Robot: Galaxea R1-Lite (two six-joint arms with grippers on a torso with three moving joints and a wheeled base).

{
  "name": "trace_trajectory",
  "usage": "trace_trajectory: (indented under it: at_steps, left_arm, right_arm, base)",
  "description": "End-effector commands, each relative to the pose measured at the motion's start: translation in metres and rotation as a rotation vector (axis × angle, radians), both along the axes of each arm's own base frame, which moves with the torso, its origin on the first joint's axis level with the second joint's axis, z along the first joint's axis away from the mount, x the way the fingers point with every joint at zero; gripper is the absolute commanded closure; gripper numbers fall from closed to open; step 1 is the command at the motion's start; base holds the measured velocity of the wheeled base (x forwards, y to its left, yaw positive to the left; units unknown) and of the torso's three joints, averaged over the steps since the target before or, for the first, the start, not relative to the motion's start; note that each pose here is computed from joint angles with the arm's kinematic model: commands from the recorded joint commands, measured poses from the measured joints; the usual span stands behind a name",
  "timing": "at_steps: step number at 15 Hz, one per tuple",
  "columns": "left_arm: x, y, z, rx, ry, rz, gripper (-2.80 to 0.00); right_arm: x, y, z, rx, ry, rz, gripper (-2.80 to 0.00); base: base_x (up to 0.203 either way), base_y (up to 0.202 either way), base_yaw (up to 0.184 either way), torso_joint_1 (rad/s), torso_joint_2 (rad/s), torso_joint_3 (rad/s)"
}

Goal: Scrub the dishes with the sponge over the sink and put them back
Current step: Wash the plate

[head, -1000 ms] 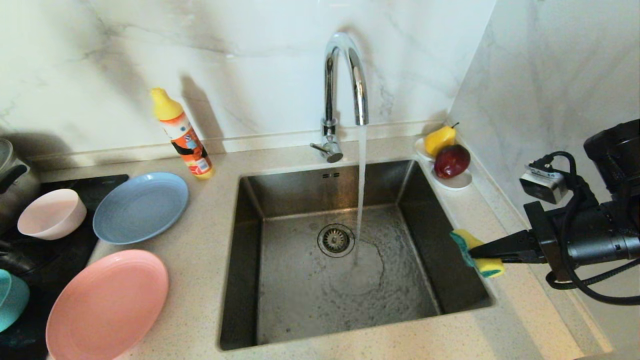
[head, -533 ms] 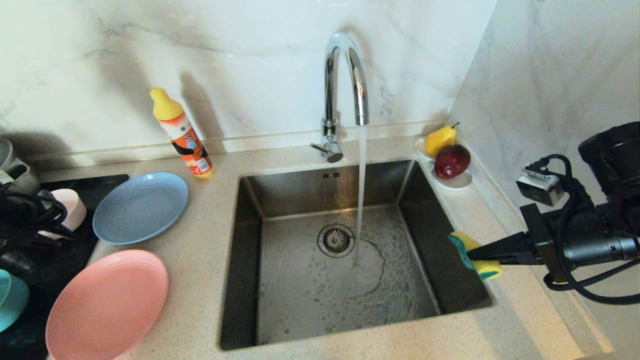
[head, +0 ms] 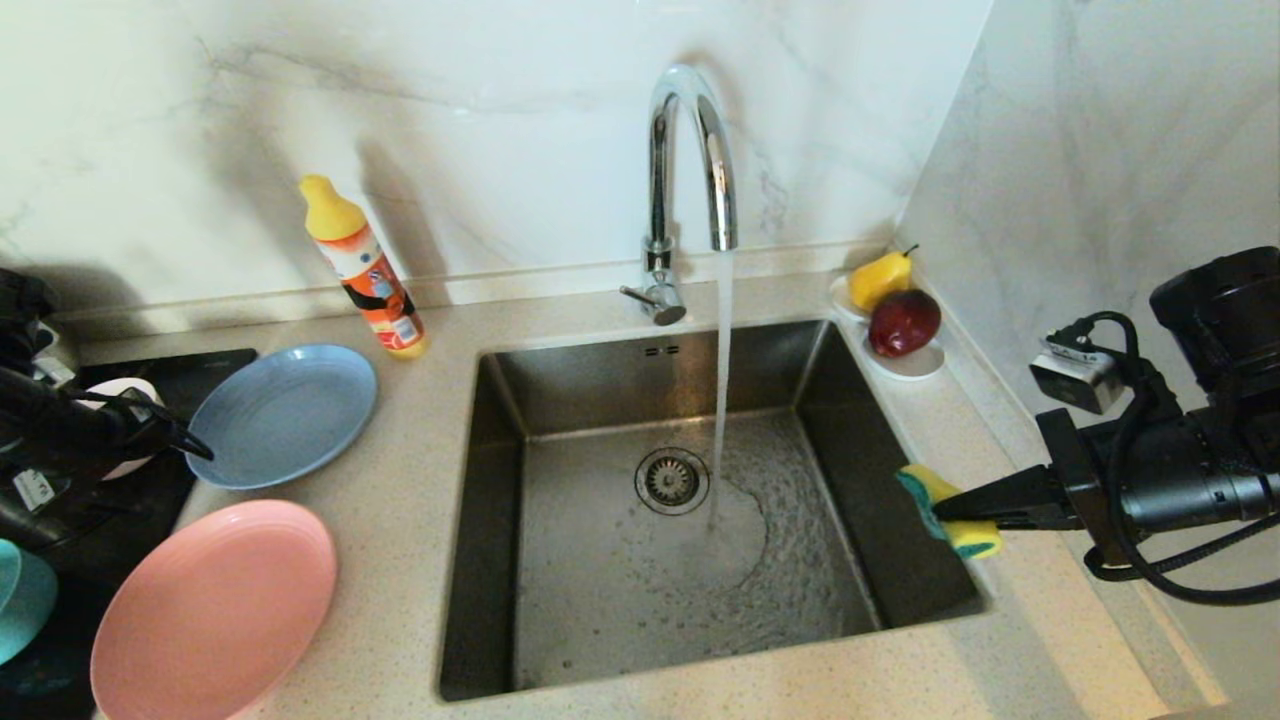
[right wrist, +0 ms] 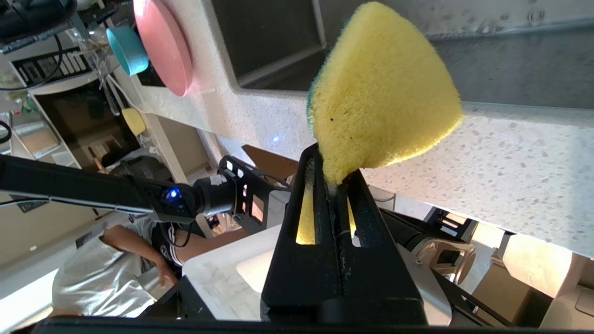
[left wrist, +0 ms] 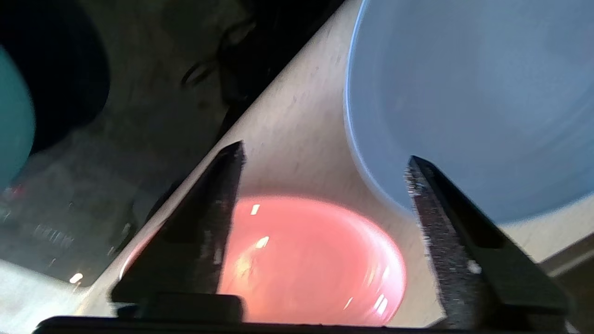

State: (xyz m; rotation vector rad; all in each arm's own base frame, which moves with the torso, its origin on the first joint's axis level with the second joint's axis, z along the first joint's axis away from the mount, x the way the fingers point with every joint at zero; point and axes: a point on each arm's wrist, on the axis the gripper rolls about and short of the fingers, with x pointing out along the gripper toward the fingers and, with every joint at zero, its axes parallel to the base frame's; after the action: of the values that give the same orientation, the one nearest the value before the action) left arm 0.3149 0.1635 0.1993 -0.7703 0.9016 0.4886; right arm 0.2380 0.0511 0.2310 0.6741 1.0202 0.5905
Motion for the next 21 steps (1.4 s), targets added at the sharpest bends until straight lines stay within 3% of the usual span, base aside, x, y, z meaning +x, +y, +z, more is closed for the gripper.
trace_trajectory:
  at_steps: [1,5,9,12,21]
  left_arm:
    - [0.009,0.0,-0.008,-0.011,-0.004,0.011,-2.8]
    - [0.023,-0.01,-0.016,-0.027,-0.014,0.008,-2.8]
    - [0.038,-0.016,-0.023,-0.005,-0.032,0.046,-2.8]
    - [0.045,-0.013,-0.017,-0.009,-0.068,0.077,-2.8]
    - [0.054,-0.01,-0.026,-0.015,-0.059,0.086,-2.8]
  right_arm:
    - [0.002,0.0,-0.002,0.003,0.011,0.003,0.0]
    - [0.002,0.0,-0.003,0.002,0.017,0.001,0.0]
    - [0.004,-0.004,-0.006,0.0,0.024,-0.015,0.0]
    - [0.005,-0.007,-0.006,-0.009,0.012,-0.015,0.0]
    - [0.006,-0.008,-0.008,-0.01,0.015,-0.017,0.0]
  base:
    - [0.0,0.0,0.0,0.0,0.0,0.0]
    - [0.0,0.0,0.0,0.0,0.0,0.0]
    - [0.0,0.0,0.0,0.0,0.0,0.0]
    - [0.0,0.0,0.0,0.0,0.0,0.0]
    - [0.0,0.0,0.0,0.0,0.0,0.0]
